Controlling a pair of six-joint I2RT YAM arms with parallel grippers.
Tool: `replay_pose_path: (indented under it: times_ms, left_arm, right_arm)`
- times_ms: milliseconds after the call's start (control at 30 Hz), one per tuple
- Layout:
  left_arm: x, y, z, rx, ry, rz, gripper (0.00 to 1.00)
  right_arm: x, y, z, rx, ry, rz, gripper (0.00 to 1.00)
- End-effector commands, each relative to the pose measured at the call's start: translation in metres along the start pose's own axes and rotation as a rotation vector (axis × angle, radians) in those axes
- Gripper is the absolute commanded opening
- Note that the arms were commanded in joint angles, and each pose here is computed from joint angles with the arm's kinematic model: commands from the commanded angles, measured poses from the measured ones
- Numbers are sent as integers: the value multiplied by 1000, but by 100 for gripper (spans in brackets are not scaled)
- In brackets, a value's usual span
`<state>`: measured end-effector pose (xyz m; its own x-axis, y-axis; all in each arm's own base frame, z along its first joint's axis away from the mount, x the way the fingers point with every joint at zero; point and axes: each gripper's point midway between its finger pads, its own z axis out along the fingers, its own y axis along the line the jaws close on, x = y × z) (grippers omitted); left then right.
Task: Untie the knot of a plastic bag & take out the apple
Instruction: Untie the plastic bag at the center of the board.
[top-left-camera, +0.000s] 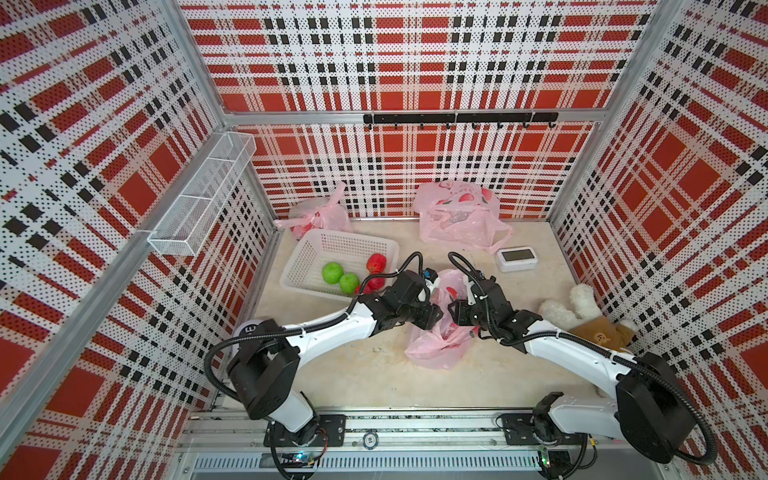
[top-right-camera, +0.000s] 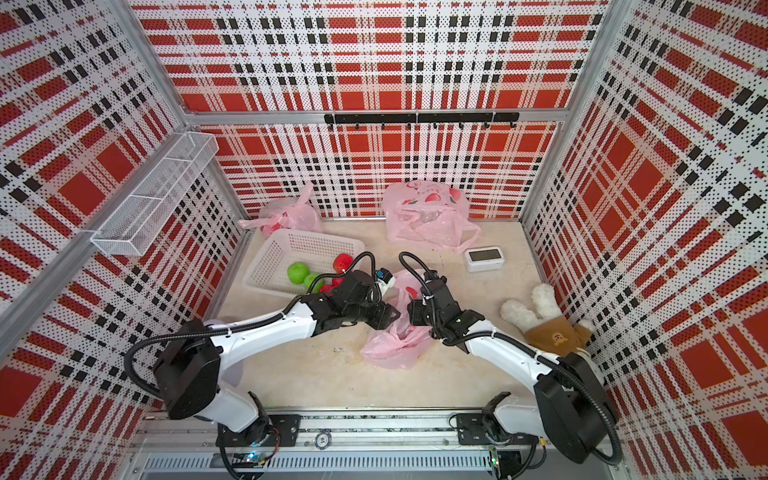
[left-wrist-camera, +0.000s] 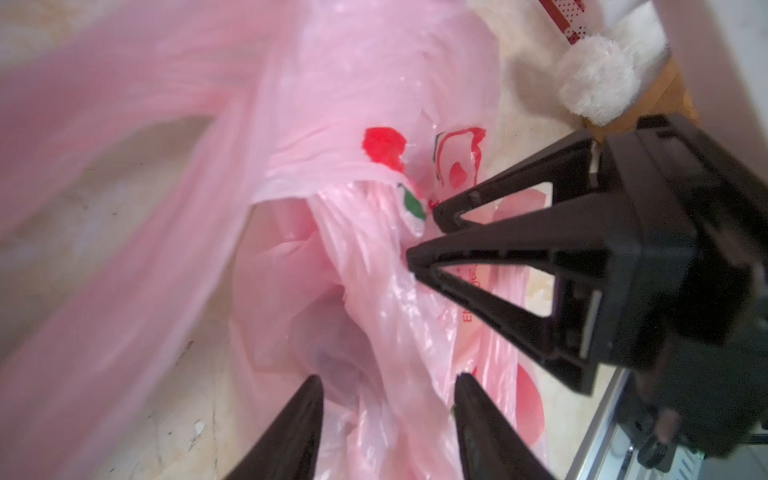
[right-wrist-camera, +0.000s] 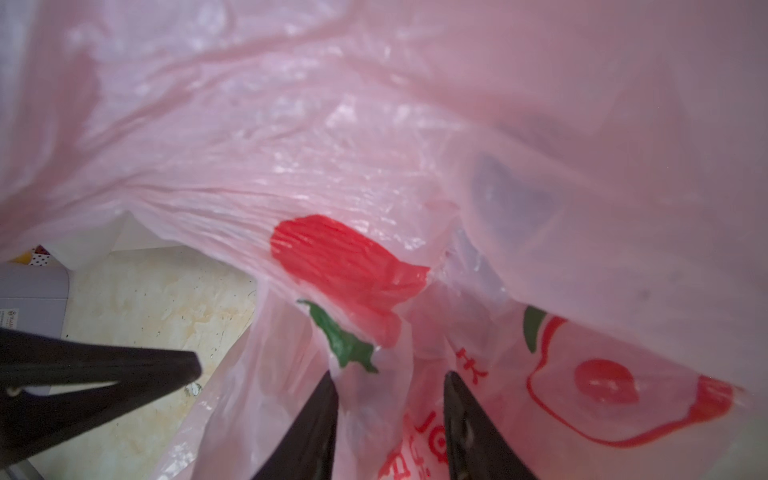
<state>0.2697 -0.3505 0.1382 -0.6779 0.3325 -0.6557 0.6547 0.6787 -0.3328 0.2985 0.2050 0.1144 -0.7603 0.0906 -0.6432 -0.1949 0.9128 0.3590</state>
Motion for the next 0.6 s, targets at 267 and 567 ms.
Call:
replay_pose_path:
  times_ms: [267,567]
  left_arm:
    - [-8,-13,12,92,-2,-40,12]
    - [-18,27,-30,13,-61,-104,0]
  right_arm:
    - [-8,-6,-12,40,-61,-51,0]
    - [-34,-59,-51,137,-164,34,0]
